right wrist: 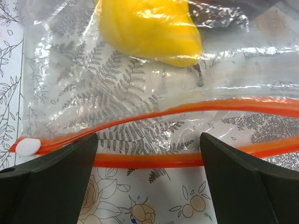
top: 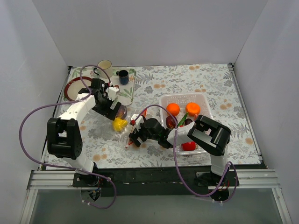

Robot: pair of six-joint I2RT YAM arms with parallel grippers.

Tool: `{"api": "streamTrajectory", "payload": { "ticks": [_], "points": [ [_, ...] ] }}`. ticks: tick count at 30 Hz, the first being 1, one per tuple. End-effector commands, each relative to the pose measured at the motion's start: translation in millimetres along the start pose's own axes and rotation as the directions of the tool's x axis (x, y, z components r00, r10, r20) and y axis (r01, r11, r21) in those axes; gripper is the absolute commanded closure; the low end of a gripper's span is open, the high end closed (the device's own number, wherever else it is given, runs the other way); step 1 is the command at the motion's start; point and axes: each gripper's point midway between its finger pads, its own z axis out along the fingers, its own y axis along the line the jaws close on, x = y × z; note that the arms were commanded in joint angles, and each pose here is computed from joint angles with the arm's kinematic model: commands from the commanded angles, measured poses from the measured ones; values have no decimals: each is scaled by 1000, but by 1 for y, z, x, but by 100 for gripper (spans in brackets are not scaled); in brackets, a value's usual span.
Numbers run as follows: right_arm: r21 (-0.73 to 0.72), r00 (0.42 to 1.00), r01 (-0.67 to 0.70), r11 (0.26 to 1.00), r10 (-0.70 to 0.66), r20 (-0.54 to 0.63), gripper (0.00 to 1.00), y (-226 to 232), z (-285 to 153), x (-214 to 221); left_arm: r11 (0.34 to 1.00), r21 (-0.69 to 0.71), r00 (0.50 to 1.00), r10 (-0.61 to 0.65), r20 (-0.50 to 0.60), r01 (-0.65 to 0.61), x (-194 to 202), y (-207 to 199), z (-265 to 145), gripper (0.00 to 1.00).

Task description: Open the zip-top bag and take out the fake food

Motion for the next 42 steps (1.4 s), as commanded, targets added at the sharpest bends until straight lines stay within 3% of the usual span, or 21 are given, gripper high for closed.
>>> {"api": "streamTrajectory", "payload": {
  "ticks": [1,10,15,21,28,42],
  "points": [
    [-40,999,-7,999,9,50,1,7,-2,-20,996,-85,997,-16,75,23,-21,20,15,2],
    [-71,999,-5,997,7,35,1,13,-2,-16,999,-31,999,-15,34,16,-12,8,36,2],
    [-30,997,76,997,-75,34,1,2,0,-25,1000,-26,1000,-2,5,3,2,5,45,2],
    [81,978,201,976,-204,30,1,-32,-8,-40,999,-31,999,28,-44,-29,26,4,60,2],
    [160,982,168,973,-179,58,1,-80,-21,-47,998,-17,996,66,-53,-67,36,0,61,2],
    [31,973,211,977,-213,86,1,-49,5,-57,996,-11,995,85,-47,-86,32,1,57,2]
  ]
}}
